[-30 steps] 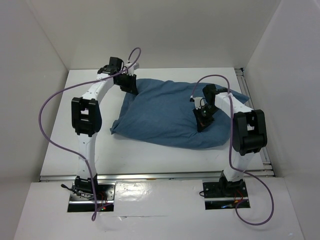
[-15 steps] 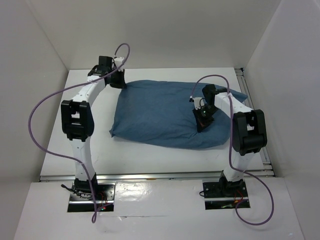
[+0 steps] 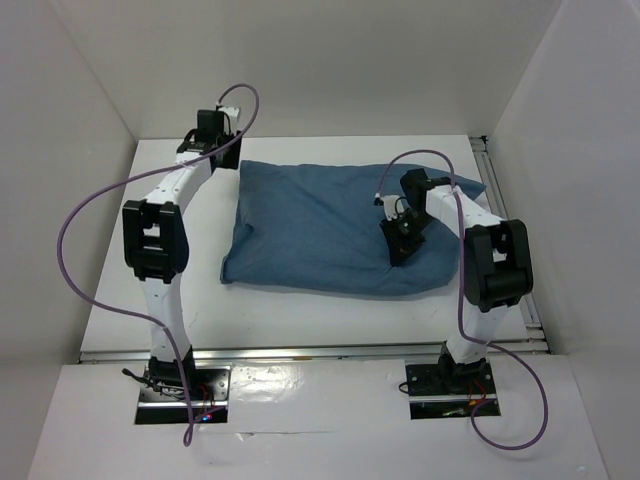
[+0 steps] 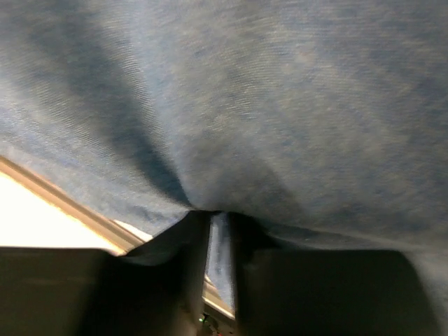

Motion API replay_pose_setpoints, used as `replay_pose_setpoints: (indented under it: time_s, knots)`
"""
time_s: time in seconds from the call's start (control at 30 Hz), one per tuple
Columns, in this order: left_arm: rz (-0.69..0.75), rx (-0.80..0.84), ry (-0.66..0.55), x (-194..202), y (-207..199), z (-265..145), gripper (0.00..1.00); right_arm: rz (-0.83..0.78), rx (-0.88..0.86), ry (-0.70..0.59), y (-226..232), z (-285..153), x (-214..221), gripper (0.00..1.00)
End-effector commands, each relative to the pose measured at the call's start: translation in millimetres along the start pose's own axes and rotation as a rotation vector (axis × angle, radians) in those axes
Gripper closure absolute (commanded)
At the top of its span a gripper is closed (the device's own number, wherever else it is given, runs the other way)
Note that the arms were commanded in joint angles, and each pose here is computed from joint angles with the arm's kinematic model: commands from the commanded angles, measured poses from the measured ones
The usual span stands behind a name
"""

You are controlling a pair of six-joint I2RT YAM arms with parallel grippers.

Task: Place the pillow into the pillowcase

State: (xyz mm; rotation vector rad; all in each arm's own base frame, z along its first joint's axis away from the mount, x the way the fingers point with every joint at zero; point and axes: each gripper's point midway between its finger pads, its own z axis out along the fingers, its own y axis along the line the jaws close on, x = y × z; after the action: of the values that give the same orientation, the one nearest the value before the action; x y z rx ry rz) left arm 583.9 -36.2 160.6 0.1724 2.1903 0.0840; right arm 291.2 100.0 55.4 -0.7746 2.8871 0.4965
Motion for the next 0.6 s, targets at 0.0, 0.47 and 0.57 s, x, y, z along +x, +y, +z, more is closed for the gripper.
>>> replay_pose_setpoints:
  time_s: [0.0,0.47,0.57]
  knots:
    - [0.023,-0.076,-0.004,3,14,0,0.41,-0.052,0.009,-0.028,6,-16,-5,0.72]
    - [-0.123,0.452,0.136,91,-47,-186,0.44,-0.456,-0.05,-0.657,102,-125,-221,0.54]
    - [-0.102,0.661,0.192,127,-81,-237,0.42,-0.505,-0.032,-0.69,115,-117,-259,0.53]
